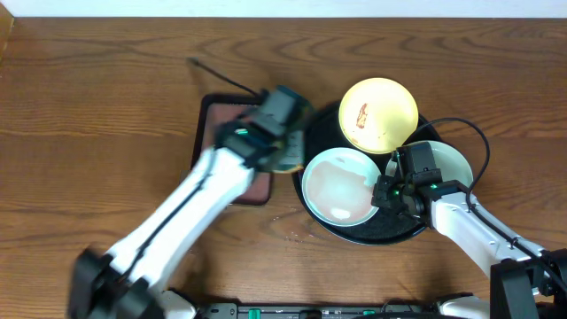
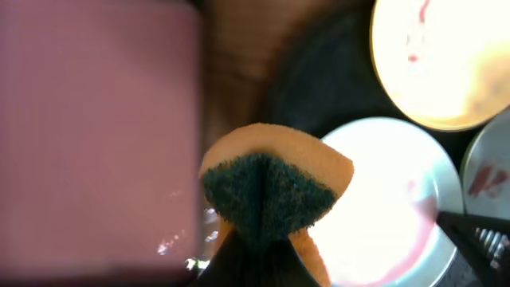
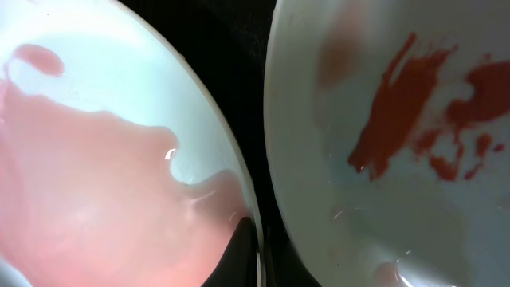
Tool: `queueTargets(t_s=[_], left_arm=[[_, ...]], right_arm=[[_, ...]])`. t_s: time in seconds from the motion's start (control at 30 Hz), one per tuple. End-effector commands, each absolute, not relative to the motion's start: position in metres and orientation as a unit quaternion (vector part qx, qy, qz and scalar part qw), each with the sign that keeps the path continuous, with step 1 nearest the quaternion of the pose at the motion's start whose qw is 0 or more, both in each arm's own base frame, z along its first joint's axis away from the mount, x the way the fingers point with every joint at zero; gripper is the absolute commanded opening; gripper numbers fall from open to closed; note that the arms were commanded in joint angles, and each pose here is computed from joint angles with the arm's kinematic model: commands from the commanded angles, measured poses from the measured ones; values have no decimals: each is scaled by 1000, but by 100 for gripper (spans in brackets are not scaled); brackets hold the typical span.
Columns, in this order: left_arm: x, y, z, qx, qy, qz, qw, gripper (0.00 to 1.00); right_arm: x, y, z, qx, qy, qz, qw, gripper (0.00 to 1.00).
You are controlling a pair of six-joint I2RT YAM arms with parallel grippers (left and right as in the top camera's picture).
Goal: Clean dirty plates on tray and stack at the side
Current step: 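Return the sponge to the rectangular tray with the left gripper, then grip the cleaned pale green plate rim with the right gripper and lift it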
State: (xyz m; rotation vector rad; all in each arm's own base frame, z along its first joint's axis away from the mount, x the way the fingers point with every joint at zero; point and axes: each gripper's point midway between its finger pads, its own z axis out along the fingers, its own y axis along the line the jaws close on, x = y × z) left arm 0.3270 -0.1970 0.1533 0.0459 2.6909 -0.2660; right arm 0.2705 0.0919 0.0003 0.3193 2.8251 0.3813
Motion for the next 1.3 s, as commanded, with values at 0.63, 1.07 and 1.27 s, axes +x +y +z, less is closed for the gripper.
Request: queueTargets(t_s=[0.63,1.07,1.27], left_arm=[[351,-64,112,-108,977,-93,161,52],[309,-60,233,-94,936,-138,311,77],[280,-57,273,-88,913,-151,368,78]], right_arm=[[301,113,70,-28,968,161,192,1],[371,167,188,-82,913,194,351,1],[390,225,198,-129,875,219,412,1]])
